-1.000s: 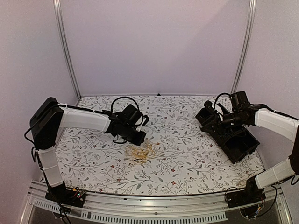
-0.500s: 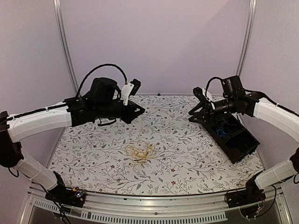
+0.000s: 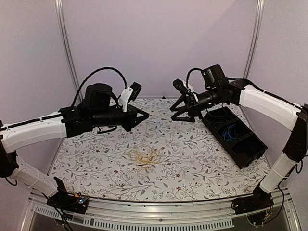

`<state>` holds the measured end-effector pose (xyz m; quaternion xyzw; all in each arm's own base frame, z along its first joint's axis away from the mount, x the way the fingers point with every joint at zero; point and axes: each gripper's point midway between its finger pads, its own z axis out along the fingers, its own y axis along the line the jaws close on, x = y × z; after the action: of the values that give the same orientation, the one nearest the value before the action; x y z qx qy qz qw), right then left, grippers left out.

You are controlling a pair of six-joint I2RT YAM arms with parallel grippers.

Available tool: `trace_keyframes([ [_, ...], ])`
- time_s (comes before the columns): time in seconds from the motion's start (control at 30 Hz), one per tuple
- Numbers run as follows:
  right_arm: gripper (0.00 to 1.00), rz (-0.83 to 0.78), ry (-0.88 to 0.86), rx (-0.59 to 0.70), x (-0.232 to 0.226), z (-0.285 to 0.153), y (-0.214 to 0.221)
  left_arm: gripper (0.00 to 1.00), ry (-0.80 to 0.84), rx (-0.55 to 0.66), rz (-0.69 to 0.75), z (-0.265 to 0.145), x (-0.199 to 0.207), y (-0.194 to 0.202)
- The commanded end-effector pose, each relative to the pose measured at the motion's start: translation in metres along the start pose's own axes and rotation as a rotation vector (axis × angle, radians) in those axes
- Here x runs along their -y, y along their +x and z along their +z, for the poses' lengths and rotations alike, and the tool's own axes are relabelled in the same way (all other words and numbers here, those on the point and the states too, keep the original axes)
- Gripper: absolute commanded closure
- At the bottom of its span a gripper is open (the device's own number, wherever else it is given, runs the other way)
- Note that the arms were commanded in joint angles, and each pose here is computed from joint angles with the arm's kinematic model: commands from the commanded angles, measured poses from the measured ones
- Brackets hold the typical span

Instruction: Untangle the cables

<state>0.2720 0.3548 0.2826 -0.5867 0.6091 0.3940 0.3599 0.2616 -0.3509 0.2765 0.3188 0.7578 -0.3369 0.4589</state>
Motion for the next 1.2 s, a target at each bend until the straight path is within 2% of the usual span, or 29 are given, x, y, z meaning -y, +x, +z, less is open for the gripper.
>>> trace_keyframes([
  [0.0, 0.41, 0.152, -0.131, 0.001, -0.018, 0.009, 0.003, 1.0, 0.051, 0.034, 0.02, -0.005, 0.016, -0.006],
  [0.23, 0.4, 0.206, -0.045, -0.059, -0.004, 0.02, 0.021, 1.0, 0.092, 0.06, 0.042, -0.004, 0.029, -0.011],
  [0.5, 0.41, 0.298, -0.188, -0.077, -0.021, 0.031, 0.036, 1.0, 0.105, 0.063, 0.051, -0.004, 0.035, -0.011],
  [0.57, 0.5, 0.301, -0.18, -0.079, -0.019, 0.032, 0.037, 1.0, 0.103, 0.061, 0.051, -0.004, 0.035, -0.01],
  [0.6, 0.58, 0.302, -0.174, -0.081, -0.017, 0.033, 0.038, 1.0, 0.104, 0.059, 0.051, -0.004, 0.035, -0.009],
  [0.7, 0.89, 0.298, -0.154, -0.083, -0.015, 0.032, 0.037, 1.0, 0.099, 0.057, 0.051, -0.003, 0.034, -0.008],
  [0.73, 0.97, 0.295, -0.153, -0.082, -0.015, 0.031, 0.036, 1.0, 0.098, 0.056, 0.051, -0.003, 0.034, -0.007],
  [0.83, 1.0, 0.276, -0.129, -0.085, -0.016, 0.025, 0.034, 1.0, 0.085, 0.053, 0.052, -0.002, 0.031, -0.006],
  [0.87, 1.0, 0.26, -0.105, -0.092, -0.015, 0.022, 0.034, 0.89, 0.072, 0.056, 0.046, -0.001, 0.029, -0.006],
  [0.93, 1.0, 0.244, -0.055, -0.102, -0.01, 0.011, 0.034, 0.49, 0.002, 0.06, -0.001, -0.002, 0.017, -0.009],
  [0.97, 1.0, 0.246, -0.037, -0.103, -0.006, 0.003, 0.035, 0.35, -0.047, 0.056, -0.038, -0.003, 0.008, -0.011],
  [1.0, 1.0, 0.256, -0.02, -0.101, -0.003, -0.007, 0.036, 0.31, -0.094, 0.047, -0.088, -0.006, -0.003, -0.014],
  [1.07, 1.0, 0.284, 0.023, -0.098, 0.004, -0.03, 0.043, 0.42, -0.139, 0.005, -0.164, -0.01, -0.022, -0.02],
  [1.17, 1.0, 0.309, 0.133, -0.092, 0.019, -0.072, 0.054, 0.5, -0.229, -0.062, -0.232, -0.022, -0.045, -0.03],
])
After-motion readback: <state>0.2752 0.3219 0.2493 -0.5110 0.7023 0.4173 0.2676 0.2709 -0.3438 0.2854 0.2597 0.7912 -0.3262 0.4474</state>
